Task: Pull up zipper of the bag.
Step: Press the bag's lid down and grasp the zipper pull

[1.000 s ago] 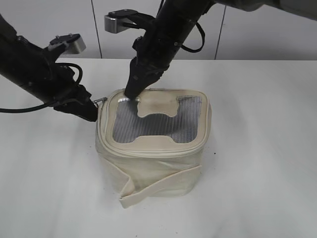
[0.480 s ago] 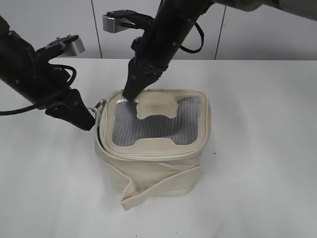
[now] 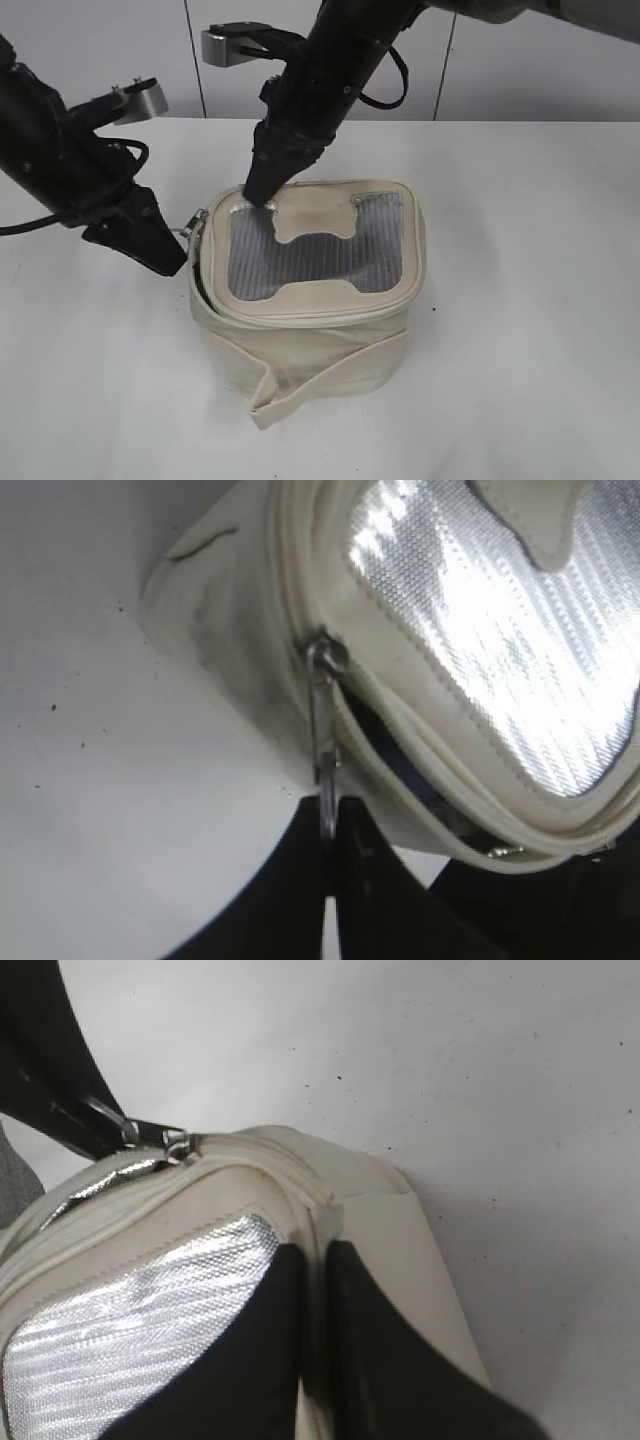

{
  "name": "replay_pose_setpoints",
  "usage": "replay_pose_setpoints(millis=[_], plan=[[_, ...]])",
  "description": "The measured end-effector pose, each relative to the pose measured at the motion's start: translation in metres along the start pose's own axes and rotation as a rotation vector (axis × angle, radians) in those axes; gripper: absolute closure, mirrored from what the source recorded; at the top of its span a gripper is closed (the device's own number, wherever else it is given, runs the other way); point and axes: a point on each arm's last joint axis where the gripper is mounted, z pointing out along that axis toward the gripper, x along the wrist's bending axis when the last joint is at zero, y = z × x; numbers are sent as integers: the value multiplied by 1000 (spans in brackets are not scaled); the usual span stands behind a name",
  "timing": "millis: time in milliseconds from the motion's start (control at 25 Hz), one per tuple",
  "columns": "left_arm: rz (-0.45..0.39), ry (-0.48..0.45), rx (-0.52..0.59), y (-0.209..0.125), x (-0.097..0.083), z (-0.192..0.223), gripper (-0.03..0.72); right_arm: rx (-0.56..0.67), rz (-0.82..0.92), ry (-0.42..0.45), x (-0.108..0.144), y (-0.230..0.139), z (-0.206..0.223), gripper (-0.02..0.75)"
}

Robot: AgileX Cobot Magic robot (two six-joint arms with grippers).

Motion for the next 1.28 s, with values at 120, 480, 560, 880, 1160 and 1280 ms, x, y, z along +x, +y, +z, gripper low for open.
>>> replay_pose_setpoints(millis=[120, 480, 560, 880, 1160, 1280], plan=[[-7, -4, 0, -1, -3, -3, 691, -1, 6, -1, 0, 0, 0, 694], [12, 4, 30, 1, -13, 1, 691, -8, 9, -13, 2, 5, -3, 696], [16, 5, 32, 1, -14, 1, 691, -7, 12, -14, 2, 5, -3, 696], [18, 16, 28, 0, -17, -3, 691, -6, 21, -15, 2, 5, -3, 696], [7, -30, 87, -31, -35, -8, 691, -3, 27, -33, 1, 5, -6, 697], [-8, -42, 58, -39, -42, -9, 691, -2, 39, -41, -1, 5, -7, 697]])
